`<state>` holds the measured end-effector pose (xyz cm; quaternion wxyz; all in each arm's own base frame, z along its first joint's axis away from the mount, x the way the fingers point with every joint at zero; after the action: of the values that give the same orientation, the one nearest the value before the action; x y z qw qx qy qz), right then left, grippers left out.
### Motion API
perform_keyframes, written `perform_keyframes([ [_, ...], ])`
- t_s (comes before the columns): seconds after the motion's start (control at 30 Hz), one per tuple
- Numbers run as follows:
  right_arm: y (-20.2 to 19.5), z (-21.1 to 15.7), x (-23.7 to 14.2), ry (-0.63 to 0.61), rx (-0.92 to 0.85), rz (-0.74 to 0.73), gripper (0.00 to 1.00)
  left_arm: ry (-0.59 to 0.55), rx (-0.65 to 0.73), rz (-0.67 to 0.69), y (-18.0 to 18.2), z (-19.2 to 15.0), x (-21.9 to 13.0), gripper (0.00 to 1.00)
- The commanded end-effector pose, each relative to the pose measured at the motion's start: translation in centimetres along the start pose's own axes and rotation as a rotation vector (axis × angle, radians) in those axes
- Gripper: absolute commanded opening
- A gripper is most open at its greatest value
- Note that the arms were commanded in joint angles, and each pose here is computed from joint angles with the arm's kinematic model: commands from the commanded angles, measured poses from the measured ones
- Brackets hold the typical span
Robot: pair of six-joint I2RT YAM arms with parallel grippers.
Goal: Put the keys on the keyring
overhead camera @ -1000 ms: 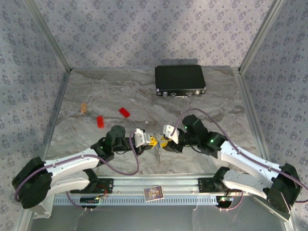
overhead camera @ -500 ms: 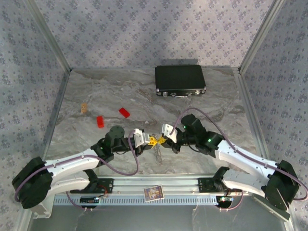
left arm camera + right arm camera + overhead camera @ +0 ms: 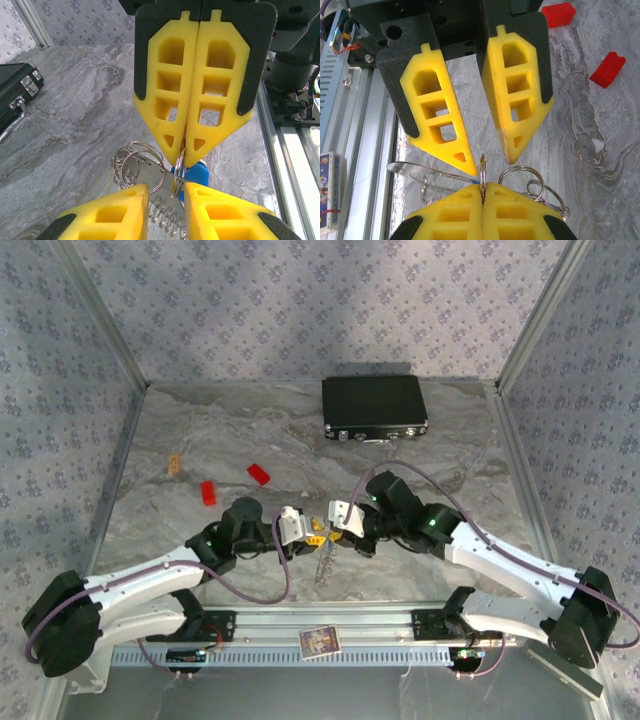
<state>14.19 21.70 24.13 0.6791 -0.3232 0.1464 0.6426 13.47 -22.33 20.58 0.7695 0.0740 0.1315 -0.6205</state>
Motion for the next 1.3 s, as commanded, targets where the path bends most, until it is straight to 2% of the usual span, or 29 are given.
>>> perform_keyframes([
  [0.0,0.0,0.8,-0.4,0.041,-0.057,0.011,0.00,-0.005,0.026,-0.018,-0.1,1.0,0.0,0.25],
  [0.2,0.0,1.7,0.0,0.061,-0.098,0.035,0.00,-0.011,0.031,-0.039,-0.2,1.3,0.2,0.17],
  [0.37,0.0,1.7,-0.3,0.000,-0.084,0.016,0.00,-0.025,0.025,-0.050,-0.3,1.3,0.1,0.05],
  [0.43,0.0,1.3,-0.6,-0.030,-0.056,-0.004,0.09,-0.034,0.020,-0.054,-0.4,1.2,0.1,0.00],
  [0.53,0.1,0.6,-1.1,-0.093,-0.003,-0.034,0.25,-0.070,0.010,-0.047,-0.5,0.9,-0.1,0.00],
  [0.6,0.1,0.1,-1.4,-0.148,0.034,-0.052,0.30,-0.107,0.005,-0.041,-0.5,0.7,-0.1,0.00],
  [0.73,0.4,-0.8,-1.6,-0.227,0.079,-0.086,0.31,-0.165,-0.008,-0.036,-0.5,0.5,-0.2,0.00],
  [0.9,0.6,-1.4,-1.7,-0.294,0.103,-0.112,0.31,-0.179,-0.014,-0.050,-0.5,0.4,0.0,0.00],
  [1.27,0.6,-1.7,-0.9,-0.296,0.136,-0.048,0.31,-0.186,-0.012,-0.071,-0.6,0.8,0.2,0.00],
])
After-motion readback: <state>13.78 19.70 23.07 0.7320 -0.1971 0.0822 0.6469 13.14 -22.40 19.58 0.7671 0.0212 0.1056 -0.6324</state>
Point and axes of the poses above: each hand's point on the last joint's axis, 136 mm out from that joint toward the fingers, its own x axis out along the fingers, its own y axis along the line the jaws close on, z = x × y, the point moved 9 cm from there along -x, back along the fingers, and after that the axes turned 10 degrees about -x, right-handed, at the moved point
